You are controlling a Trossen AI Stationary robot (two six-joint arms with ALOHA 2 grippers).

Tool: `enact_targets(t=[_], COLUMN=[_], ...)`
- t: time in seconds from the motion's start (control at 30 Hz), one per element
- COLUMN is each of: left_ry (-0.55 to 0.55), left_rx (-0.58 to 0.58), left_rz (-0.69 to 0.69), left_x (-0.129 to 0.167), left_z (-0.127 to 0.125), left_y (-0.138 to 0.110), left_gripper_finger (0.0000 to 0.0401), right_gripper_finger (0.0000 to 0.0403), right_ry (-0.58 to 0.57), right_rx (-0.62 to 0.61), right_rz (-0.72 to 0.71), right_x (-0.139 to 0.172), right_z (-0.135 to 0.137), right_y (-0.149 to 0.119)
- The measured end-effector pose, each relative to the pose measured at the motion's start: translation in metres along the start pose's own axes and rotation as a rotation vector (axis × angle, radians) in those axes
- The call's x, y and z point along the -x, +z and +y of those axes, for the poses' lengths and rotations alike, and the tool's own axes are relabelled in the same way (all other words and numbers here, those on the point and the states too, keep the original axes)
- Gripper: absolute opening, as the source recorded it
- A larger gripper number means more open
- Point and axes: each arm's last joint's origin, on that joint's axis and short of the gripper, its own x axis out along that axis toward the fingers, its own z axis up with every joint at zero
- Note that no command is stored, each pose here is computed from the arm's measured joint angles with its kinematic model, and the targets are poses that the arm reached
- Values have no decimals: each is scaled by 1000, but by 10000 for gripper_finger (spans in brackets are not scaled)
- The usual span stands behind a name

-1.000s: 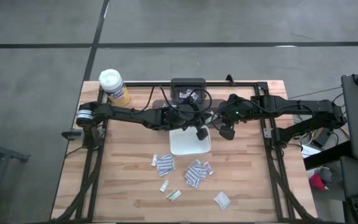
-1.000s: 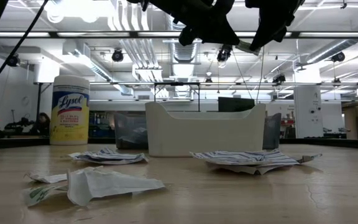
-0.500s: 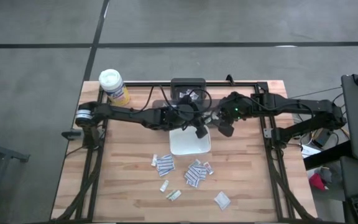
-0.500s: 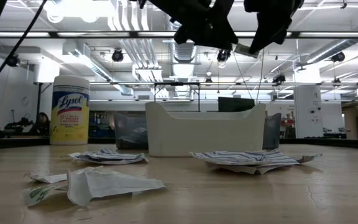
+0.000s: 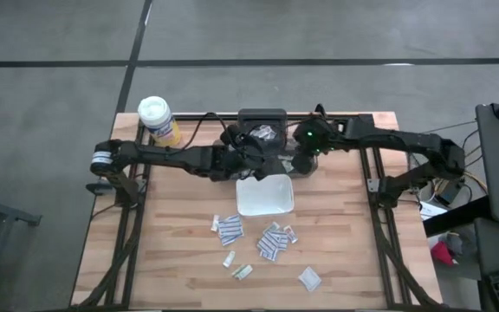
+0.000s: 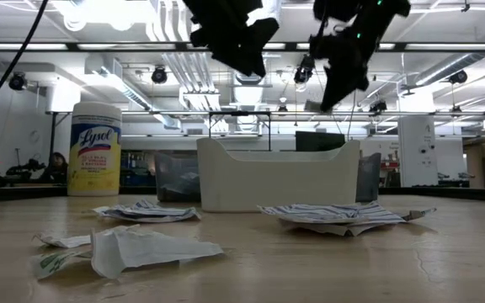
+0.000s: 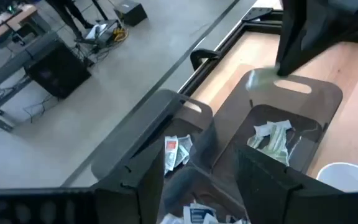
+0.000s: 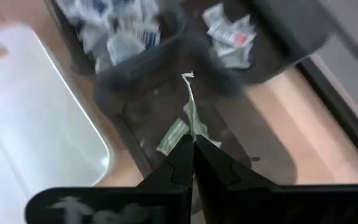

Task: Pick & Place First Aid Supplies
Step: Put the green bandage into the bottom right black bin

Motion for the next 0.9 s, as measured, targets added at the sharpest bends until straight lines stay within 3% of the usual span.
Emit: enact_targets(t=[0.27,0.47,0.9], left_ry=[12,4,-28], left_rx=[82,173,272], left_rz=[39,-5,-100], left_x=[11,26,53], left_z=[15,34,68], left_y=[-32,-59,-115], left_gripper_finger=[185,185,184], right_gripper_finger=[8,8,8], right_ry=[4,33,75], right_rx=[67,86,93], right_rz=[157,236,323], right_x=[-53,-81,-118], right_z=[-13,-19,-23], right_y=[1,-2,-9])
